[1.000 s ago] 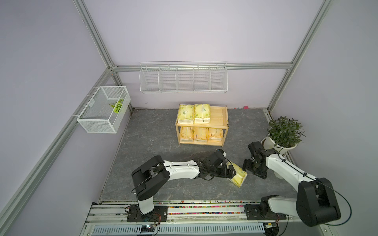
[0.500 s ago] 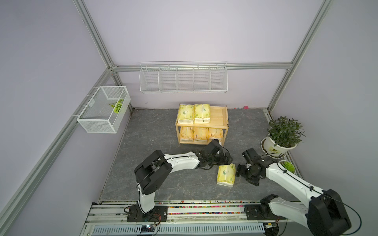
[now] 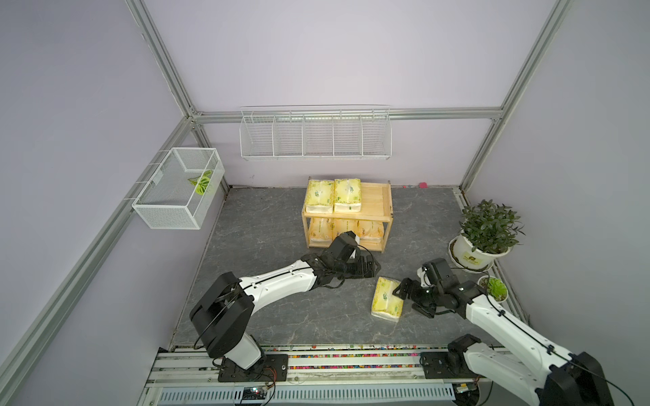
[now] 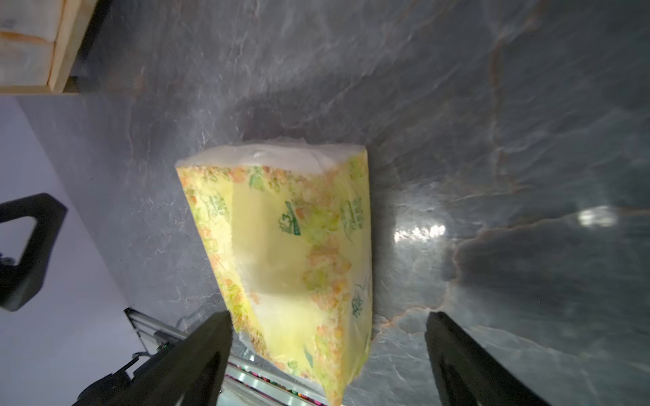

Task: Place the tissue boxes on the shelf by color
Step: Adjust the box of tissues at the center of the board, then pick up the box of tissues from the center of the board.

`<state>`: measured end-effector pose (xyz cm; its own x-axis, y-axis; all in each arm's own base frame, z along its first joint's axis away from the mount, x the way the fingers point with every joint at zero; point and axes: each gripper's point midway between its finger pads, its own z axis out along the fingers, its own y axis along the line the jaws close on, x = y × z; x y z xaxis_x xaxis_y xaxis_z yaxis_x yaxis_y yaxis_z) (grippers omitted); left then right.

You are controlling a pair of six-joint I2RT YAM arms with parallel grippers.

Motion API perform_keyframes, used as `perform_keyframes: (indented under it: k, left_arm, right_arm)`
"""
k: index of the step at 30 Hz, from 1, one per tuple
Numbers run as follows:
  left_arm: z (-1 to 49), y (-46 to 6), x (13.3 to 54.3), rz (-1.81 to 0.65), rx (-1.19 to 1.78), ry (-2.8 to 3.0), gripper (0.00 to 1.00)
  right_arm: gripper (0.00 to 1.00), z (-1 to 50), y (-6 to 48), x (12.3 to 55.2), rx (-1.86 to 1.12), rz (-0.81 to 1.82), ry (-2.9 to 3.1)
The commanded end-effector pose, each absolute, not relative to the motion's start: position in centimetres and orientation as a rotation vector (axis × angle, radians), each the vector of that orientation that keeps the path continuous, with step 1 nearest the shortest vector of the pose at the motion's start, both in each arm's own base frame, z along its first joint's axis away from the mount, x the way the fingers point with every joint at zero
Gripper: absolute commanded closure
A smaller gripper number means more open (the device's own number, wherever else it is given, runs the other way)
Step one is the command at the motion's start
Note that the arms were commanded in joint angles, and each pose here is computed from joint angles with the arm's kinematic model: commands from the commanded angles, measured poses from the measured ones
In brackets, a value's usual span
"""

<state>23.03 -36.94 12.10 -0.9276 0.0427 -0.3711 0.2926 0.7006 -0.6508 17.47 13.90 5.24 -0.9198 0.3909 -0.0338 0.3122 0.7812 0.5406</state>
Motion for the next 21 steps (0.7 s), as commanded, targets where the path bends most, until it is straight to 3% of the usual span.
perform_keyframes:
  k: [1,21]
  left_arm:
    - [10.7,-37.0,21.5,-1.145,0.313,2.631,0.00]
    - [5.9,-41.7,18.9,-1.343,0.274,2.720,0.00]
  right_arm:
    - [0.08,5.3,15.2,17.0,0.516,0.989,2.778]
    - [0.08,1.6,15.8,14.9,0.576,1.160,2.741]
